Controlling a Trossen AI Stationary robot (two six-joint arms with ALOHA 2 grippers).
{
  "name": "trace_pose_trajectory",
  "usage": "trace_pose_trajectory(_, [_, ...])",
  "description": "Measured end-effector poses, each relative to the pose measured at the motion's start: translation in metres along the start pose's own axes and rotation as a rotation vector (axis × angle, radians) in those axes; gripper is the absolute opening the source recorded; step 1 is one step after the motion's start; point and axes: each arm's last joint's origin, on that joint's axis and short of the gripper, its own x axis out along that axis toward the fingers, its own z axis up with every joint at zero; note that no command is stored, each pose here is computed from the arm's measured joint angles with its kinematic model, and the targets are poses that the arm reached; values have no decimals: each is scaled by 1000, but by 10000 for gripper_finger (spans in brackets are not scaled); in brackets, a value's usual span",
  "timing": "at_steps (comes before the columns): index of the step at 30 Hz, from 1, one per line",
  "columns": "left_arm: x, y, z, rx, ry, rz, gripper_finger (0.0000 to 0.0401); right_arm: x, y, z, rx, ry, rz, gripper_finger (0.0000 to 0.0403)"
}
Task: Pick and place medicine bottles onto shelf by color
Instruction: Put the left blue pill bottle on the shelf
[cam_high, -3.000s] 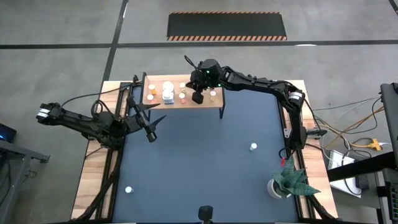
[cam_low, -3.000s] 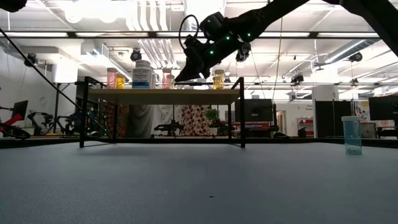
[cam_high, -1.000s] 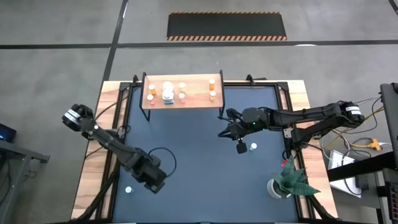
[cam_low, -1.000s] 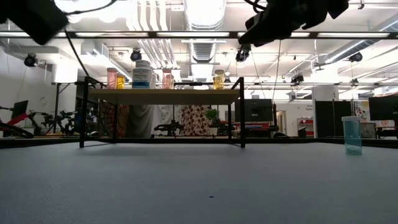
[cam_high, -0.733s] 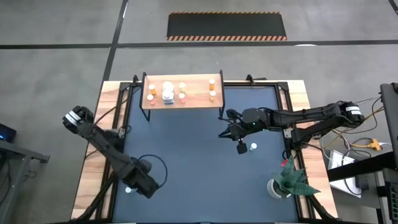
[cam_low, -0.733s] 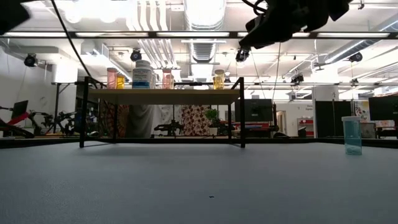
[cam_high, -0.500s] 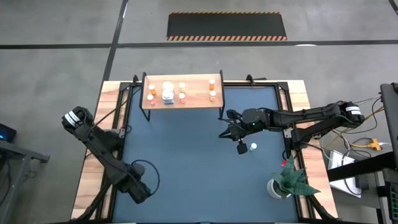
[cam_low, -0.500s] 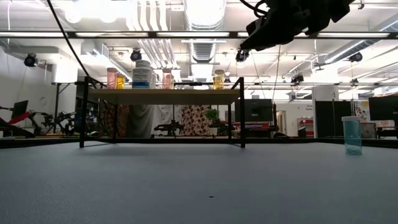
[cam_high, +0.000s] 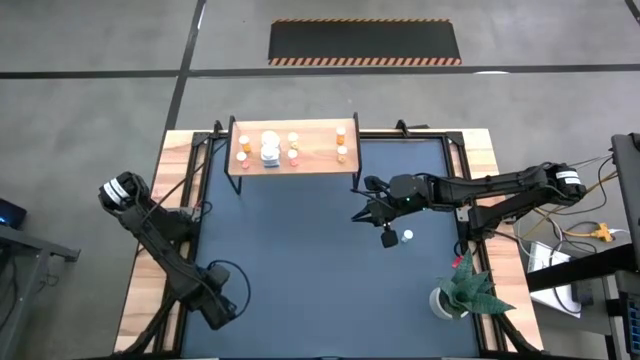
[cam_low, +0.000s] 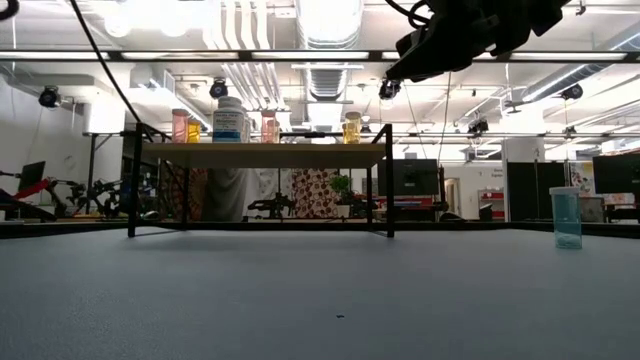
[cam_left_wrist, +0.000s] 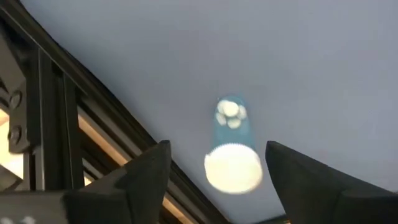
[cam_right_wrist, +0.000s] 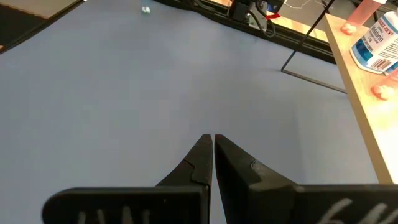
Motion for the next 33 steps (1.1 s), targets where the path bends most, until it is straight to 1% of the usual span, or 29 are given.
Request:
trace_pose_trajectory(4, [4, 1, 2, 14, -2, -1, 217, 0, 0, 0, 0, 0, 0, 9])
trace_pose_trajectory(11, [3, 0, 1, 26, 1, -9, 149, 0, 0, 0, 6, 1, 0, 9])
trace_pose_trajectory(15, [-1, -4, -1, 35, 10, -36, 117, 0, 0, 0, 6, 1, 0, 9])
trace_pose_trajectory(17, [-5, -8, -2, 36, 20, -66, 105, 0, 0, 0, 3, 2, 0, 9])
trace_pose_trajectory(19, [-12, -15, -1, 31, 35, -112, 98, 0, 0, 0, 2, 2, 0, 9])
trace_pose_trajectory(21, [-21, -26, 2, 46, 54, -191, 97, 0, 0, 0, -3, 3, 0, 9])
trace_pose_trajectory(24, [-41, -44, 10, 103, 67, -327, 98, 0, 0, -1, -14, 10, 2, 9])
trace_pose_trajectory(26, [-55, -55, 19, 150, 40, -400, 98, 0, 1, -2, -16, 21, 6, 9])
trace_pose_trajectory(27, [-62, -61, 25, 180, 16, -435, 98, 0, 1, -3, -16, 30, 9, 9])
trace_pose_trajectory(30, [-87, -78, 43, 319, -54, -525, 98, 0, 2, -6, -15, 61, 20, 9])
trace_pose_trajectory(33, [-114, -93, 66, 460, -147, -585, 98, 0, 3, -8, -12, 84, 28, 9])
